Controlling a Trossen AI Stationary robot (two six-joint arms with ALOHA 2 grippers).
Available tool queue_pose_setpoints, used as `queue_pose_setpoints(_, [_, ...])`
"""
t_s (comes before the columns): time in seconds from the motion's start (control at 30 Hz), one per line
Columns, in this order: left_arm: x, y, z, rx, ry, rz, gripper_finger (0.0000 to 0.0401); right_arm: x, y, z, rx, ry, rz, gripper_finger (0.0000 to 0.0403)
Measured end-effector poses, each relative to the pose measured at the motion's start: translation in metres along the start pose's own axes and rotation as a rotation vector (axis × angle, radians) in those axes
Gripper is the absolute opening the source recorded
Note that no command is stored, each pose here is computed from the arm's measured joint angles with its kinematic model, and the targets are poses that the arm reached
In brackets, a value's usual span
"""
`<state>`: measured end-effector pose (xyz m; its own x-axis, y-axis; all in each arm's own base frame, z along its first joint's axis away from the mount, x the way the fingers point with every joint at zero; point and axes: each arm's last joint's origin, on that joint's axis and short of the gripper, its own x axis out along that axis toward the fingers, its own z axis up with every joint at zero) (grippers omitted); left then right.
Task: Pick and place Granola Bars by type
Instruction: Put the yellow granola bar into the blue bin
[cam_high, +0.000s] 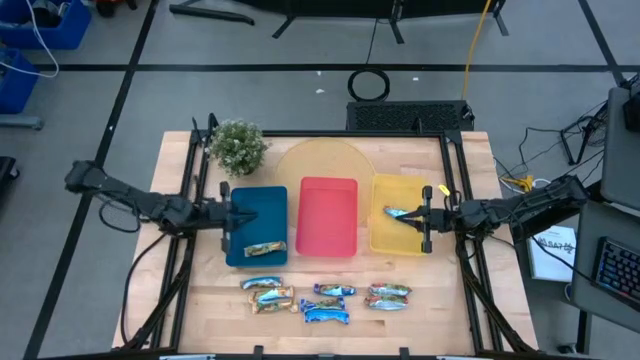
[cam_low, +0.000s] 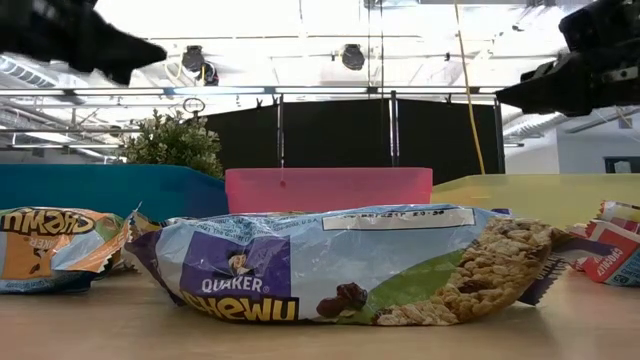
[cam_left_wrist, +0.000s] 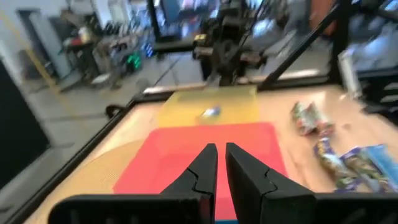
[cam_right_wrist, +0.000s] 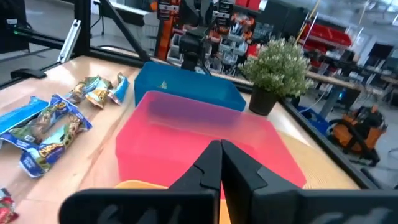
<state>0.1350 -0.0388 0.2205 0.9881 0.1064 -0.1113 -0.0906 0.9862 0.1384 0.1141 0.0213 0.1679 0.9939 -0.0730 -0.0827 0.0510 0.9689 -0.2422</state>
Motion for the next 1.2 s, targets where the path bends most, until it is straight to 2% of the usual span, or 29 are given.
queue_pose_setpoints(0.13, [0.029,-0.025,0.026,0.099,0.21,0.101,0.0042,0.0,0.0,0.002,0.007,-0.036,-0.008,0.0])
queue_pose_setpoints(0.23, [0.052,-0.049,0.038,0.146,0.372,0.127,0.0042,0.0,-0.002,0.007,0.025,-0.094,-0.02,0.0])
queue_pose_setpoints(0.47, [0.087,-0.132,0.055,0.195,0.655,0.013,0.0042,-0.001,-0.002,0.009,0.056,-0.108,-0.018,0.0])
queue_pose_setpoints(0.6, [0.099,-0.176,0.057,0.091,0.77,-0.065,0.0045,-0.001,-0.002,0.009,0.053,-0.108,-0.018,0.0])
queue_pose_setpoints(0.73, [0.112,-0.21,0.044,0.006,0.926,-0.184,0.0085,-0.001,-0.002,0.009,0.052,-0.108,-0.018,0.0])
queue_pose_setpoints(0.9, [0.126,-0.226,0.026,-0.043,1.046,-0.142,0.0178,-0.001,-0.002,0.009,0.054,-0.108,-0.018,0.0])
queue_pose_setpoints(1.0, [0.13,-0.231,0.02,-0.062,1.092,-0.164,0.0224,0.0,-0.002,0.008,0.056,-0.103,-0.016,0.0])
queue_pose_setpoints(1.1, [0.134,-0.234,0.016,-0.073,1.109,-0.164,0.0251,0.0,-0.002,0.008,0.05,-0.097,-0.015,0.0])
queue_pose_setpoints(1.2, [0.138,-0.234,0.007,-0.085,1.142,-0.149,0.0258,0.0,-0.002,0.008,0.035,-0.098,-0.015,0.0])
